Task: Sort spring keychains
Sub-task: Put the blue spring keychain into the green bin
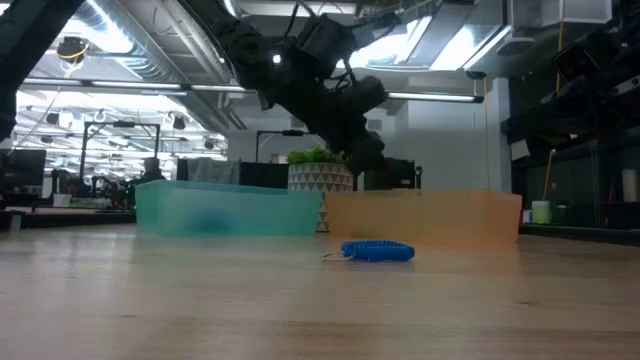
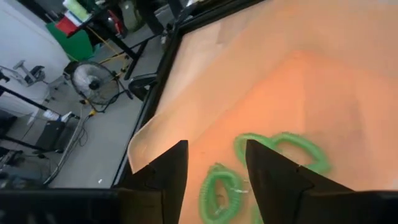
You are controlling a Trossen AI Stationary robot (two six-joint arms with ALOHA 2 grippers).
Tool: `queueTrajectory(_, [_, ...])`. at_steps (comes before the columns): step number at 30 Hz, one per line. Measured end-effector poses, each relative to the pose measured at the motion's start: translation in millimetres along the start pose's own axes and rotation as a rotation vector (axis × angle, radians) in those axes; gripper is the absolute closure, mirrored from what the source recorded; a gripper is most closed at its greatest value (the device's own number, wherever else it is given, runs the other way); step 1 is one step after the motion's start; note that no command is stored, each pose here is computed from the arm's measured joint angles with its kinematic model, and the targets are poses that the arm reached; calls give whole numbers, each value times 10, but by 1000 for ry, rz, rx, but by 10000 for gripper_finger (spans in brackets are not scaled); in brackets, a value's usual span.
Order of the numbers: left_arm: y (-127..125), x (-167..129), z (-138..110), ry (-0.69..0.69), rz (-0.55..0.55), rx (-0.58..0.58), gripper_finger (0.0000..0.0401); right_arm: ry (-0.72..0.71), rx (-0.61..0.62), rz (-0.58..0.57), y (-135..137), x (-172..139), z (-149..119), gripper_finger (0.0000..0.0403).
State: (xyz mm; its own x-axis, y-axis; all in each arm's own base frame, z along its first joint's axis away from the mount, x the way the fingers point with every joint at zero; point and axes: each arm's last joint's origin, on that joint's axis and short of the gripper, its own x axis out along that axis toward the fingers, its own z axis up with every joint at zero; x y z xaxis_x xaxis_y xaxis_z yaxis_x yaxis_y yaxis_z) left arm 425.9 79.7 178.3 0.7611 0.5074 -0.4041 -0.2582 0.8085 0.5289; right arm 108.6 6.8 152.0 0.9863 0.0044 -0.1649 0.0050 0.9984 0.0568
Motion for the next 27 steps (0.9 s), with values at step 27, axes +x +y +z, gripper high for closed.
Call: queueTrajectory(27, [-558, -1538, 882, -166, -38, 263, 257, 0, 0, 0, 0, 0, 0, 395])
